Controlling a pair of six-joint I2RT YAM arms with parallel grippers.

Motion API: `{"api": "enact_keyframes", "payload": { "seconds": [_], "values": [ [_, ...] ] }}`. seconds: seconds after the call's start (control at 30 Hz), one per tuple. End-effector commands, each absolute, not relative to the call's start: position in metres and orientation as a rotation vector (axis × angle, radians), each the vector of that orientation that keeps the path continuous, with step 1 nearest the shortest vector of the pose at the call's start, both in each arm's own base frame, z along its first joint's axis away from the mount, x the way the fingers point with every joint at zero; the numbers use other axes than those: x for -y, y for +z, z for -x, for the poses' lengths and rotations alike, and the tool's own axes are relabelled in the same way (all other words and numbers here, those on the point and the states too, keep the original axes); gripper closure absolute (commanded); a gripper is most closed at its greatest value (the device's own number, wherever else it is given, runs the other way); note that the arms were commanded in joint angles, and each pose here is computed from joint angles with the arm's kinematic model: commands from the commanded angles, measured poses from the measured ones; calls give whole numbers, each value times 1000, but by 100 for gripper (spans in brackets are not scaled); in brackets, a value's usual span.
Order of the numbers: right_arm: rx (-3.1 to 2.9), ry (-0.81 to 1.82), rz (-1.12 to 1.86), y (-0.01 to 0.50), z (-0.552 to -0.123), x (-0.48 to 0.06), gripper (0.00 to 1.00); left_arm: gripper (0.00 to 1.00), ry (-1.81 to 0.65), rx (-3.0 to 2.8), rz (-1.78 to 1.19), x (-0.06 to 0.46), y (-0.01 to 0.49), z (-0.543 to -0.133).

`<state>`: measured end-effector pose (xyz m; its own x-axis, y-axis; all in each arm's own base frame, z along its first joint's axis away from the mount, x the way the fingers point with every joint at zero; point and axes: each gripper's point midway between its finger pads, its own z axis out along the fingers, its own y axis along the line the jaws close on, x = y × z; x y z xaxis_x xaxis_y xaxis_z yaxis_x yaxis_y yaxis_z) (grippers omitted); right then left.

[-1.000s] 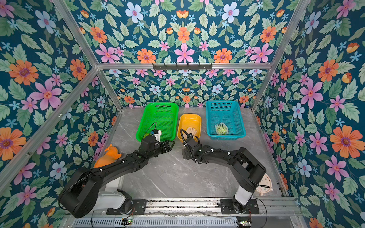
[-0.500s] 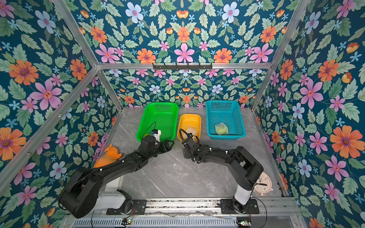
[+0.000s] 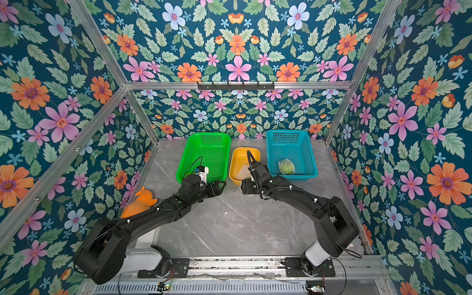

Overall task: Sleeve custard apples in foam nets
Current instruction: Pick up the custard apple from the center of the board.

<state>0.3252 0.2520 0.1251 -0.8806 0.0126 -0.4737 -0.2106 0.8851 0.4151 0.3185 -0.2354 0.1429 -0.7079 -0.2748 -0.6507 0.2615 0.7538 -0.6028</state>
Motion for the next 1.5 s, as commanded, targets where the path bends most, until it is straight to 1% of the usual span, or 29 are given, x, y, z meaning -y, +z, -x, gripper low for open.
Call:
{"api": "enact_keyframes", "payload": {
  "seconds": [0.0,0.07,0.13,0.17,0.2,0.4,0.57,0.8,1.0,1.3,1.47],
  "values": [
    [-2688,919,41,135,-302,-255,23,16,-896,-2144,-136,242,156,-314],
    [-2671,1022,-30,145,-304,-250,24,13,-927,-2112,-230,250,167,-309],
    [-2645,1106,-93,155,-308,-245,24,6,-950,-2097,-309,257,174,-304],
    [-2632,1140,-127,159,-310,-242,24,1,-954,-2089,-348,261,177,-302],
    [-2621,1164,-155,163,-312,-240,25,0,-943,-2087,-376,263,178,-300],
    [-2590,1271,-219,175,-318,-241,26,0,-808,-2042,-610,288,189,-285],
    [-2577,1359,-230,177,-321,-250,27,0,-812,-2003,-742,315,195,-280],
    [-2561,1428,-217,180,-321,-257,27,0,-761,-2002,-785,328,197,-295],
    [-2564,1432,-205,179,-320,-257,27,0,-837,-2015,-880,345,191,-290],
    [-2550,1456,-188,181,-321,-260,27,0,-865,-2028,-902,354,183,-291],
    [-2539,1490,-185,183,-321,-263,27,3,-861,-2020,-889,356,183,-296]
  ]
}}
